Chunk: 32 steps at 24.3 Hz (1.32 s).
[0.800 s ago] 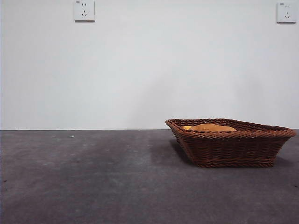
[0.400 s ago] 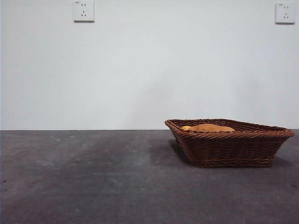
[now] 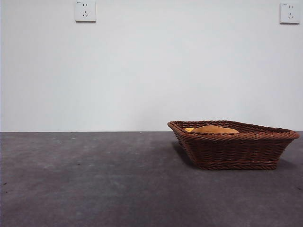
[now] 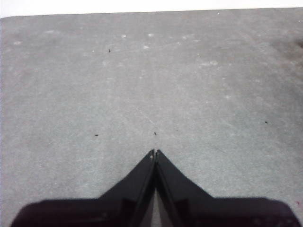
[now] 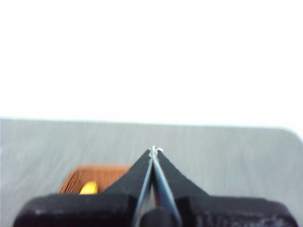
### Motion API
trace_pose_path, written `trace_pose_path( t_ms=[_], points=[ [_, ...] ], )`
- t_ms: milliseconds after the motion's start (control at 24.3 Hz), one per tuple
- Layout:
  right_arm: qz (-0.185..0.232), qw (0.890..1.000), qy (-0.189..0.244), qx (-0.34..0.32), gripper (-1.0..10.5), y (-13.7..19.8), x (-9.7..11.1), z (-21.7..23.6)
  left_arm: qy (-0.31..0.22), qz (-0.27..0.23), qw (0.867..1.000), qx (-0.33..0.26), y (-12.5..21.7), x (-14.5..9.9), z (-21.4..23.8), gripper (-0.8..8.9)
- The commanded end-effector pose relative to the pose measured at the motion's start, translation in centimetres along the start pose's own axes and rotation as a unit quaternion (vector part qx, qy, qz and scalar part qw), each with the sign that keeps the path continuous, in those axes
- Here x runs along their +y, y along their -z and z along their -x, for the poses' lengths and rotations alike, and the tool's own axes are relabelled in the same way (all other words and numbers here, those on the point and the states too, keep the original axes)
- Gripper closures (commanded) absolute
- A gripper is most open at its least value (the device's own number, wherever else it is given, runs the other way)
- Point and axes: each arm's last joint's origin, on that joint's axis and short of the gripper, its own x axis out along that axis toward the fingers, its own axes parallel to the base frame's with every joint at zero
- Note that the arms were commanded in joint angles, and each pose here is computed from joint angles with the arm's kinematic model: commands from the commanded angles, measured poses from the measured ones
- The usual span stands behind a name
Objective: Help me put the vegetables on the table into the basket
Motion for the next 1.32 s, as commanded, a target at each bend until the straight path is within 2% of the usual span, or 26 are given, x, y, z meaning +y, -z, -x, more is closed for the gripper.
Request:
trace_pose_path(
  t_ms=[41,123,206,247,329,370,535,617,699,864,1317],
  points=[
    [0.024,0.999,0.006,-0.033,9.5,7.3,0.3,0.9,0.001,-0.006,1.000,0.007,0.4,0.0,-0.2,8.17],
    [0.020,0.998,0.012,-0.064,9.5,12.5,0.6,2.4,0.001,-0.006,1.000,0.013,0.4,0.0,-0.2,8.17],
    [-0.014,0.998,0.017,-0.062,9.5,16.6,0.7,3.2,0.001,-0.006,1.000,0.017,0.5,0.0,-0.3,8.17],
    [-0.028,0.998,0.018,-0.059,9.5,18.0,0.7,3.3,0.001,-0.006,1.000,0.018,0.5,0.0,-0.3,8.17],
    [-0.028,0.997,0.026,-0.061,9.5,19.8,0.7,3.3,0.001,-0.006,1.000,0.021,0.5,0.0,-0.3,8.17],
    [-0.026,0.997,0.045,-0.060,9.5,20.4,0.6,3.3,0.001,-0.006,1.000,0.021,0.6,0.0,-0.3,8.17],
    [-0.024,0.990,0.140,-0.007,9.5,21.8,0.1,3.4,0.001,-0.006,1.000,0.024,0.6,0.0,-0.3,8.17],
    [-0.025,0.986,0.163,0.017,9.5,22.3,0.0,3.5,0.001,-0.006,1.000,0.025,0.6,0.0,-0.4,8.17],
    [-0.029,0.986,0.156,0.048,9.5,22.8,0.1,3.5,0.001,-0.006,1.000,0.026,0.6,0.0,-0.4,8.17],
    [-0.074,0.991,0.106,0.045,9.5,22.9,0.4,3.4,0.001,-0.006,1.000,0.027,0.6,0.0,-0.4,8.17],
    [-0.073,0.990,0.113,0.045,9.5,22.9,0.3,3.4,0.001,-0.006,1.000,0.027,0.6,0.0,-0.4,8.17]
  ],
)
